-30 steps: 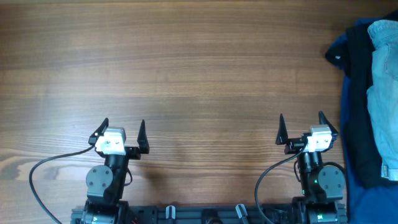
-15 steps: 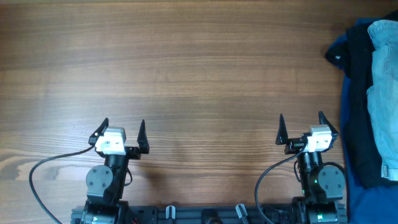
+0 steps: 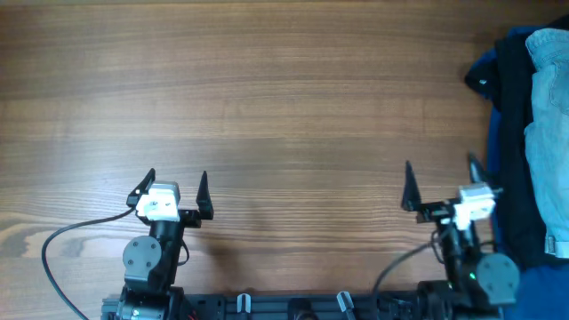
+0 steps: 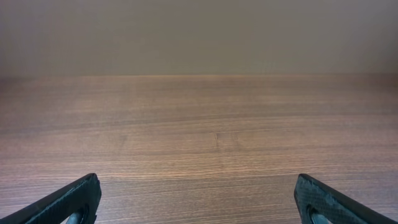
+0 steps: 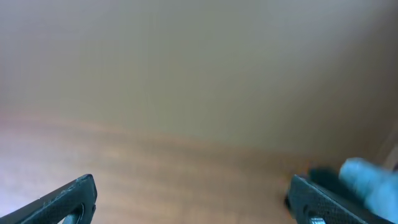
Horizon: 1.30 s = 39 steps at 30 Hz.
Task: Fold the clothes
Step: 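Reach the right gripper into the clothes pile and grasp the light-blue jeans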
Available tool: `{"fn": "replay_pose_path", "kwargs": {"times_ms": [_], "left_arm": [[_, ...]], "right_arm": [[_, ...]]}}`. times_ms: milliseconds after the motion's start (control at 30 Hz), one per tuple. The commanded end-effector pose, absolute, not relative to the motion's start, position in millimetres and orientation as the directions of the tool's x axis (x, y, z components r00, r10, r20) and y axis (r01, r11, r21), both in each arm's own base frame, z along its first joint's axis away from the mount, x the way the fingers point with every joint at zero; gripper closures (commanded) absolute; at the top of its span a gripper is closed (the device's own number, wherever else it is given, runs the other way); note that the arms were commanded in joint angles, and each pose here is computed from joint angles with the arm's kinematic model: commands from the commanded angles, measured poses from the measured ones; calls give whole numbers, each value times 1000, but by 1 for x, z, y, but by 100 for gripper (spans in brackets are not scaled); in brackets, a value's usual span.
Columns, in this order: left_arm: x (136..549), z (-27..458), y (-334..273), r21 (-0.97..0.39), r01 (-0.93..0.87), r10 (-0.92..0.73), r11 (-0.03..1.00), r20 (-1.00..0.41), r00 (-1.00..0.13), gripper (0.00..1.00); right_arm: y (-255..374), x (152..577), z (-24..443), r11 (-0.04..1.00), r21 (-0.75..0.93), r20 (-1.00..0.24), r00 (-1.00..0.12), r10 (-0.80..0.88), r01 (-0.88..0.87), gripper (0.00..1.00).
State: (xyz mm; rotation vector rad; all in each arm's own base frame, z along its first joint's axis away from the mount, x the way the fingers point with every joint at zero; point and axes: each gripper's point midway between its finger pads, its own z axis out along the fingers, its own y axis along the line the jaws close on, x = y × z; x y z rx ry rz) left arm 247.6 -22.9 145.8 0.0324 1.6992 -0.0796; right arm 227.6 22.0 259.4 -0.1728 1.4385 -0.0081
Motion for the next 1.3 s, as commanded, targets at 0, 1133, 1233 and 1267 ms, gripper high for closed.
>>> {"fn": "replay_pose_path", "kwargs": {"times_ms": [0, 1133, 1233, 1267], "left_arm": [[248, 144, -22, -13, 65, -4, 998, -991, -131, 0], [248, 144, -22, -13, 65, -4, 998, -991, -131, 0], [248, 144, -22, -13, 65, -4, 998, -991, -131, 0], [248, 144, -22, -13, 65, -4, 998, -991, -131, 0]], "right_arm": [[32, 201, 346, 981, -133, -951, 297, -86, -143, 0], [-260, 469, 281, 870, -297, -757, -652, 37, 394, 8], [-289, 486, 232, 863, -297, -730, -679, 72, 410, 9], [-294, 492, 220, 862, -296, -727, -682, 75, 411, 9]]}}
